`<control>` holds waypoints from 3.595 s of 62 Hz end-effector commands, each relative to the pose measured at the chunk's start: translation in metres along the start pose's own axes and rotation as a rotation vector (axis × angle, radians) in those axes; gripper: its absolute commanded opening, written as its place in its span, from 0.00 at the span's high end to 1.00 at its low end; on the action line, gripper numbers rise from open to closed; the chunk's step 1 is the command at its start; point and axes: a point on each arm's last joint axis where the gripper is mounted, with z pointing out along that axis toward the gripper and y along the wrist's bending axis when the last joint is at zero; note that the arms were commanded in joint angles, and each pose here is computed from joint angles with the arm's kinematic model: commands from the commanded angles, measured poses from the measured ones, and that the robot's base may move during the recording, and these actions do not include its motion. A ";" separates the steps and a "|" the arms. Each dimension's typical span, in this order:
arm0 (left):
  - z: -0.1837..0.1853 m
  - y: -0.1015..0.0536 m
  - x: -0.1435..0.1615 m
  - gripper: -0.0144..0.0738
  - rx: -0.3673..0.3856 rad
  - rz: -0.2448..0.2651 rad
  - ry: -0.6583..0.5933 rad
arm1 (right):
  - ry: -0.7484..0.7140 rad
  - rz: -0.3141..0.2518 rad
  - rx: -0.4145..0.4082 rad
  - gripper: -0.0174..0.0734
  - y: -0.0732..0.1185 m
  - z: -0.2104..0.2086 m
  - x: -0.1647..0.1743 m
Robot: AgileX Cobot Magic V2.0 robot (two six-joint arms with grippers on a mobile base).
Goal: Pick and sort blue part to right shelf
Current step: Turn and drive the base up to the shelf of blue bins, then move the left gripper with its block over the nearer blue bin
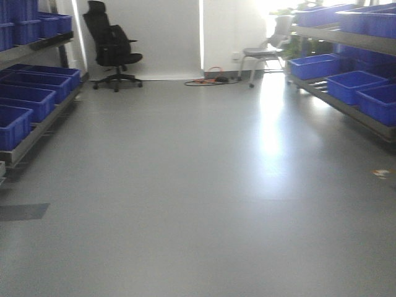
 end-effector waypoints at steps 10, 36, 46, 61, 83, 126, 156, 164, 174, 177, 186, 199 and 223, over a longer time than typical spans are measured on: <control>-0.008 -0.001 -0.016 0.46 0.019 0.000 -0.130 | -0.111 -0.027 -0.015 0.53 0.001 -0.002 -0.018; -0.008 -0.001 -0.016 0.46 0.019 0.000 -0.130 | -0.111 -0.027 -0.015 0.53 0.001 -0.002 -0.018; -0.008 -0.001 -0.016 0.46 0.019 0.000 -0.130 | -0.111 -0.027 -0.015 0.53 0.001 -0.002 -0.018; -0.008 -0.001 -0.016 0.46 0.019 0.000 -0.130 | -0.109 -0.028 -0.015 0.53 0.001 -0.002 -0.017; -0.008 -0.001 -0.016 0.46 0.019 0.000 -0.130 | -0.109 -0.028 -0.015 0.53 0.001 -0.002 -0.017; -0.008 -0.001 -0.016 0.46 0.019 0.000 -0.130 | -0.109 -0.028 -0.015 0.53 0.001 -0.002 -0.017; -0.008 -0.001 -0.016 0.46 0.019 0.000 -0.130 | -0.109 -0.028 -0.015 0.53 0.001 -0.002 -0.017; -0.008 -0.001 -0.016 0.46 0.017 0.000 -0.130 | -0.109 -0.028 -0.015 0.53 0.001 -0.002 -0.017; -0.008 -0.001 -0.016 0.46 0.017 0.000 -0.130 | -0.109 -0.028 -0.016 0.53 0.001 -0.002 -0.017; -0.008 -0.001 -0.016 0.46 0.017 0.000 -0.130 | -0.109 -0.028 -0.016 0.53 0.001 -0.002 -0.017; -0.008 -0.001 -0.016 0.46 0.017 0.000 -0.130 | -0.109 -0.028 -0.016 0.53 0.001 -0.002 -0.017; -0.008 -0.001 -0.016 0.46 0.017 0.000 -0.130 | -0.109 -0.028 -0.016 0.53 0.001 -0.002 -0.017; -0.008 -0.001 -0.016 0.46 0.017 0.000 -0.130 | -0.109 -0.028 -0.016 0.53 0.001 -0.002 -0.017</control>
